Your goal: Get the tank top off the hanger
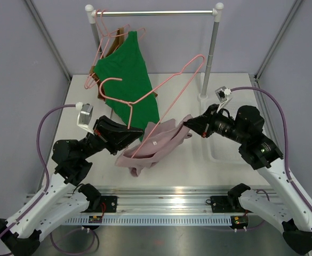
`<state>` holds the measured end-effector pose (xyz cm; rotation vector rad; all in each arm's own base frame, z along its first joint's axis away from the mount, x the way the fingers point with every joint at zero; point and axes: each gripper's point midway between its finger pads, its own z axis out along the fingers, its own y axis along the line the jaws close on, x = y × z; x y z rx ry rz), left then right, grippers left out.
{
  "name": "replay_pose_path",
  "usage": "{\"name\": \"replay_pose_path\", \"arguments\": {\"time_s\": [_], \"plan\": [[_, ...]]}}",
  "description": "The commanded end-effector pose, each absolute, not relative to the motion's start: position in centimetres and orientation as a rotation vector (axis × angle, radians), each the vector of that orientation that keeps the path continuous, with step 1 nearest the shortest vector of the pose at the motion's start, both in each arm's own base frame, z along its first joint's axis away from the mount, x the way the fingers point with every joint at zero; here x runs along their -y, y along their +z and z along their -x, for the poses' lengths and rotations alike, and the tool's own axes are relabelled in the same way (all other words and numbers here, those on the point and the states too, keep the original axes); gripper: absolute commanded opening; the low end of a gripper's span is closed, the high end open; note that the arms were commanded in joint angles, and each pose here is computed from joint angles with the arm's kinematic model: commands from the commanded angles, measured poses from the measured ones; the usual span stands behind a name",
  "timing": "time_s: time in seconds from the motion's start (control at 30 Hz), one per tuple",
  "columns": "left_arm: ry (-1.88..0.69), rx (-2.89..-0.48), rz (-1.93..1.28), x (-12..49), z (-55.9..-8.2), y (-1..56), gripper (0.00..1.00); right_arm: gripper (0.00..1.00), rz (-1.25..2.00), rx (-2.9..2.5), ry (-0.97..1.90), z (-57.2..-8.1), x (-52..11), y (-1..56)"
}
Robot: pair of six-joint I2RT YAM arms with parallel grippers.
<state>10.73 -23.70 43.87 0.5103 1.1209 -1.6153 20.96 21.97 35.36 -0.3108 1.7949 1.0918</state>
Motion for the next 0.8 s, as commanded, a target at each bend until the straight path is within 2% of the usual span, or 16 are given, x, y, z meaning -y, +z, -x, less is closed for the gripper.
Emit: {"name": "replay_pose_path", "arguments": {"time_s": [0.0, 0.17, 0.3, 0.37, 0.57, 0.63, 0.77], "plan": [[-1.519, -0.871, -0.454, 21.7, -10.4, 48.9, 0.0, 0.0, 0.406, -1.728, 1.29, -19.2, -24.0, 37.2], [-1.301, -0.883, -0.272, 20.5, -15.1, 50.0, 0.0, 0.0, 0.372, -1.853, 1.187, -19.7, -23.1, 33.7], [-1.151, -0.861, -0.188, 19.4, -17.8, 53.6, 0.0, 0.0, 0.373, -1.941, 1.112, -18.8, -21.8, 31.0], [-1.076, -1.01, -0.144, 20.2, -20.8, 52.6, 0.0, 0.0, 0.375, -1.921, 1.108, -17.6, -21.0, 31.5], [-0.932, -1.332, -0.101, 20.9, -24.6, 49.0, 0.0, 0.0, 0.486, -1.88, 1.201, -13.7, -20.6, 34.3], [-0.879, -1.439, -0.046, 20.4, -25.5, 46.5, 0.0, 0.0, 0.474, -1.9, 1.153, -13.9, -20.1, 34.4], [-0.793, -1.597, -0.005, 20.3, -26.8, 42.9, 0.0, 0.01, 0.424, -2.057, 1.064, -16.7, -20.5, 31.1]]}}
